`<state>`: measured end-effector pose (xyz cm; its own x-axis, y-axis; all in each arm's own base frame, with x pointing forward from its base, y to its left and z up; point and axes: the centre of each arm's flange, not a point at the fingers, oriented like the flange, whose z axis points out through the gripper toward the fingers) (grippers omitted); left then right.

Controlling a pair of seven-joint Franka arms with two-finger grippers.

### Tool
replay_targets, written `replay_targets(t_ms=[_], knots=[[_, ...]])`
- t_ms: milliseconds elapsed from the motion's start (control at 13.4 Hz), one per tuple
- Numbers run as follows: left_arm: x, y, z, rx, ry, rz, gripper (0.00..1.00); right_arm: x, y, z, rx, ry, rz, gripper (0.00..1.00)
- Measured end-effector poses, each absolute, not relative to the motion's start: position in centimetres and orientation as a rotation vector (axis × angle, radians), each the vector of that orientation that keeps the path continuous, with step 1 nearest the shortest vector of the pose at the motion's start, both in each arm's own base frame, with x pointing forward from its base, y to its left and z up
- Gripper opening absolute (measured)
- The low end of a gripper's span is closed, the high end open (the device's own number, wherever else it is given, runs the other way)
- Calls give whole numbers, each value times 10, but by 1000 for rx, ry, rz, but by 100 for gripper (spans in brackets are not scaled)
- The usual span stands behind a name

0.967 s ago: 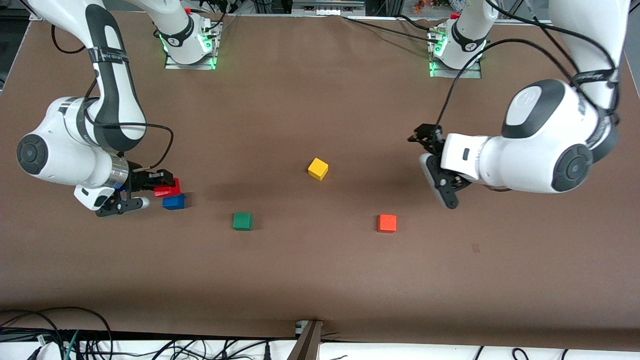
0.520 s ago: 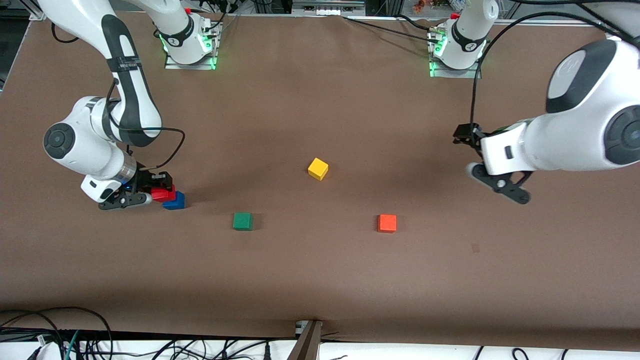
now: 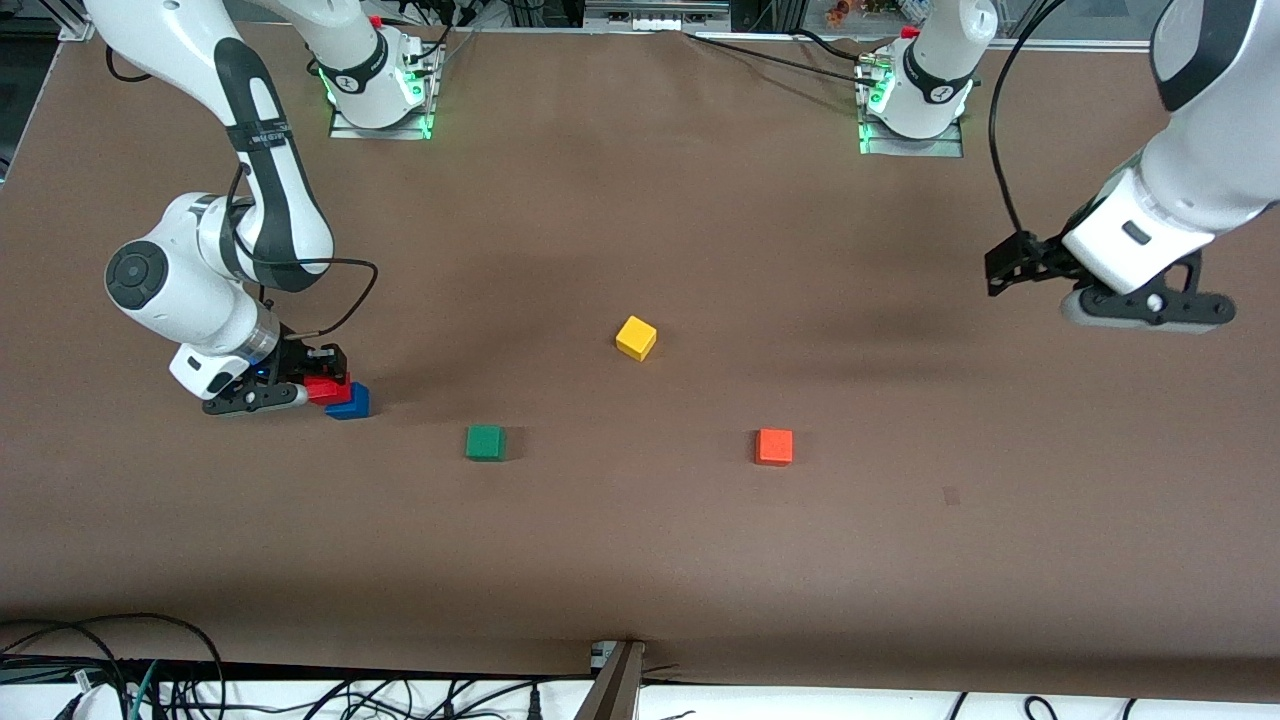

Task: Pass red block to right arm, stack on blue
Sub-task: 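Lower the red cube onto the blue cube while the left gripper withdraws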

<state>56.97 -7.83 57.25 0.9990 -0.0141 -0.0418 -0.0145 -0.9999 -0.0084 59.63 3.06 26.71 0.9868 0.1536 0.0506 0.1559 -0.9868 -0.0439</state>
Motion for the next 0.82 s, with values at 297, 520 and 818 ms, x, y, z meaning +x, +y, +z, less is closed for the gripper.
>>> replay_targets(t_ms=[297, 520, 818], knots=[[542, -53, 577, -3122, -76, 76, 100, 597, 30, 264, -3090, -240, -88, 56], [541, -54, 571, -3137, -86, 107, 100, 598, 30, 258, -3099, -241, -93, 56], [544, -57, 567, -3164, -92, 120, 100, 598, 30, 257, -3100, -240, -93, 56]])
